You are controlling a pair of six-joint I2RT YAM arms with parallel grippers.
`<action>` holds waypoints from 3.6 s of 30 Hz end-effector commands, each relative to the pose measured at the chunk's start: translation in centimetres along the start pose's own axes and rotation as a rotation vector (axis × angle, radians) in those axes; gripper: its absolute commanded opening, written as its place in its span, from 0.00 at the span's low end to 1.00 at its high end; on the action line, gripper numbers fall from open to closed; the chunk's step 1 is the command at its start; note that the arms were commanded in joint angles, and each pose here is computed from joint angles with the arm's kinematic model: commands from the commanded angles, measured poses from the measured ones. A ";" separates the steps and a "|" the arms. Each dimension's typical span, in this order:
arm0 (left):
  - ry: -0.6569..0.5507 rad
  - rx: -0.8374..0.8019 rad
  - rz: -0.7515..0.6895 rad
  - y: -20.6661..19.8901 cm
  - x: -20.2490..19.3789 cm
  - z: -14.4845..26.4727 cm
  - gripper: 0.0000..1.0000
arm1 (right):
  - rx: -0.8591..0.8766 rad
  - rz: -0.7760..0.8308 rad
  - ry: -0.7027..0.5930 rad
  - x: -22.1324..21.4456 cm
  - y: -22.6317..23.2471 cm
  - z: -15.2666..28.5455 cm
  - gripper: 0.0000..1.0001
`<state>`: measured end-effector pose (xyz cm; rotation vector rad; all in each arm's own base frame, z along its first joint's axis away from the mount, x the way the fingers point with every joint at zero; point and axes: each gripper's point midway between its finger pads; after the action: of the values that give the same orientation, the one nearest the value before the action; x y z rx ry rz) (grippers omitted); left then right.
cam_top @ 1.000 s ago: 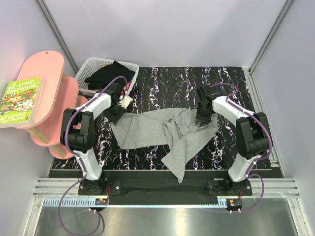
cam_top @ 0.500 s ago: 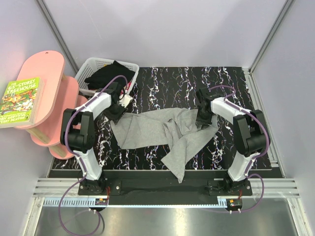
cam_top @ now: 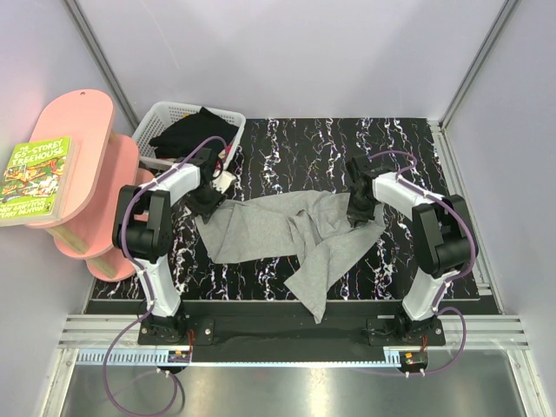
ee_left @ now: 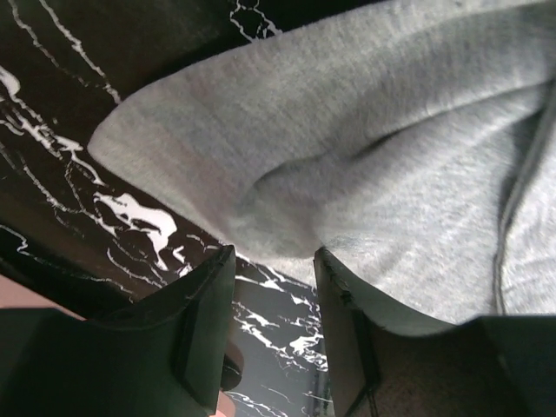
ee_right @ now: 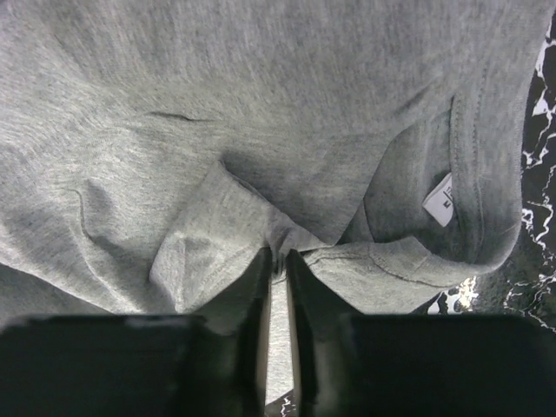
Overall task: Fold and stack the t-shirts
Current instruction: Flatten out the tshirt
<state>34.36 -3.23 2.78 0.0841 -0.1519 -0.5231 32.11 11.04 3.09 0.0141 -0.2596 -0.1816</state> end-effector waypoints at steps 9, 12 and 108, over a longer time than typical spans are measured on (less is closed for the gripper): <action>-0.067 0.071 0.017 2.1 3.6 0.1 0.61 | 0.029 0.009 -0.052 1.4 0.9 0.0 0.00; -0.046 0.073 0.017 2.2 3.4 -0.8 0.73 | 0.034 0.011 -0.051 1.2 0.9 0.0 0.00; -0.379 -0.085 -0.302 -4.8 20.3 9.0 0.00 | -0.231 -0.371 -0.738 22.4 -15.1 23.7 0.00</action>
<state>46.62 -15.78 13.91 -0.1070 -0.4648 -0.7694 43.01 -6.26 29.12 -0.2772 -0.8730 -0.5296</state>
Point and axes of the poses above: each gripper's point midway between its finger pads, its own z axis back along the fingers, its own y axis along the line the jaws close on, x = y × z, and after that the axes turned 4 degrees about z, right-handed
